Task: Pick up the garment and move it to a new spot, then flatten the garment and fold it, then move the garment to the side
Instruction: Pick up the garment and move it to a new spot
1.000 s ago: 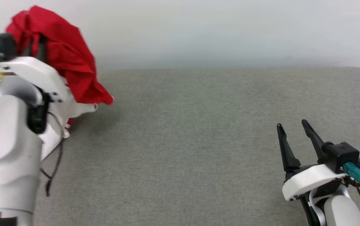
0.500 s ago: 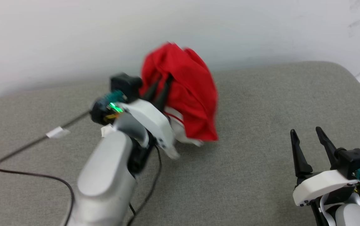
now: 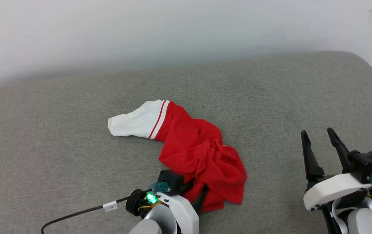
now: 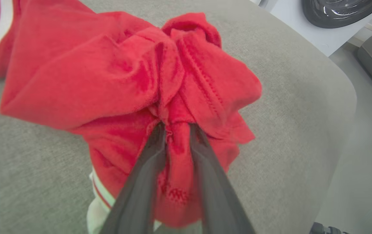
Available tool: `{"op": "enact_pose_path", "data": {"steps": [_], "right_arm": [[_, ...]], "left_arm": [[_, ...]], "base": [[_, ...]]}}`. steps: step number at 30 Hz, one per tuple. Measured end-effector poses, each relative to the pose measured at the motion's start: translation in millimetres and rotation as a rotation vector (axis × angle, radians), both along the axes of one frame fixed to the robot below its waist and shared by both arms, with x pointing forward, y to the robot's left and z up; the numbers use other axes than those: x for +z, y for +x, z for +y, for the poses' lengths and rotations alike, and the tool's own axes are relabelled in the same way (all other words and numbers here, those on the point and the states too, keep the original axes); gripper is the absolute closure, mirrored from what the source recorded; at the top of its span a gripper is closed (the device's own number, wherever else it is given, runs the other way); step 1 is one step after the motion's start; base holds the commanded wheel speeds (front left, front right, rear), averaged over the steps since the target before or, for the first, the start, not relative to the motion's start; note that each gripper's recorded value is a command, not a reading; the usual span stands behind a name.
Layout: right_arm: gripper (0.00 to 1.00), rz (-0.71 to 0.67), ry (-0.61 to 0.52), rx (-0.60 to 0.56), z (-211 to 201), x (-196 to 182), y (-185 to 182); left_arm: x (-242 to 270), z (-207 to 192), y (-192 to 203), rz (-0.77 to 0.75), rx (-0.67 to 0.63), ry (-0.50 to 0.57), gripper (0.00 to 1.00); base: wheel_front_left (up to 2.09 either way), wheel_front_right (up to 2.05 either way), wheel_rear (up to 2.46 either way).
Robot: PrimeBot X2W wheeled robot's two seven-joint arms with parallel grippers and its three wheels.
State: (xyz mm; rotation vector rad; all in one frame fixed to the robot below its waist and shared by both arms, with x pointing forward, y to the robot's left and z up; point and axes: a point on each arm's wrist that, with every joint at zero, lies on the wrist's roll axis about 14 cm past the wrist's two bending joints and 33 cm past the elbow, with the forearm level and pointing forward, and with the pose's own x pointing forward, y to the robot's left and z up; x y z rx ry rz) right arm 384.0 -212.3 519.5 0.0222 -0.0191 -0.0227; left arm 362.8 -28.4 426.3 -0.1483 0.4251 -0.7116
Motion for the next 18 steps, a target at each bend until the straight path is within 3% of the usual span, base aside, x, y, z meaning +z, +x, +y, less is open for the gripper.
{"op": "enact_pose_path", "data": {"steps": [9, 18], "right_arm": [[0.00, -0.022, 0.007, 0.036, 12.9, 7.6, -7.5], [0.00, -0.036, 0.004, 0.069, 23.9, 14.4, -11.9]], "left_arm": [[82.0, 15.6, 14.7, -0.308, 0.118, -0.153, 0.00], [123.7, 98.8, 37.4, -0.476, 0.423, -0.145, 0.00]], "base": [[0.00, 0.00, 0.00], [0.00, 0.00, 0.00]]}}
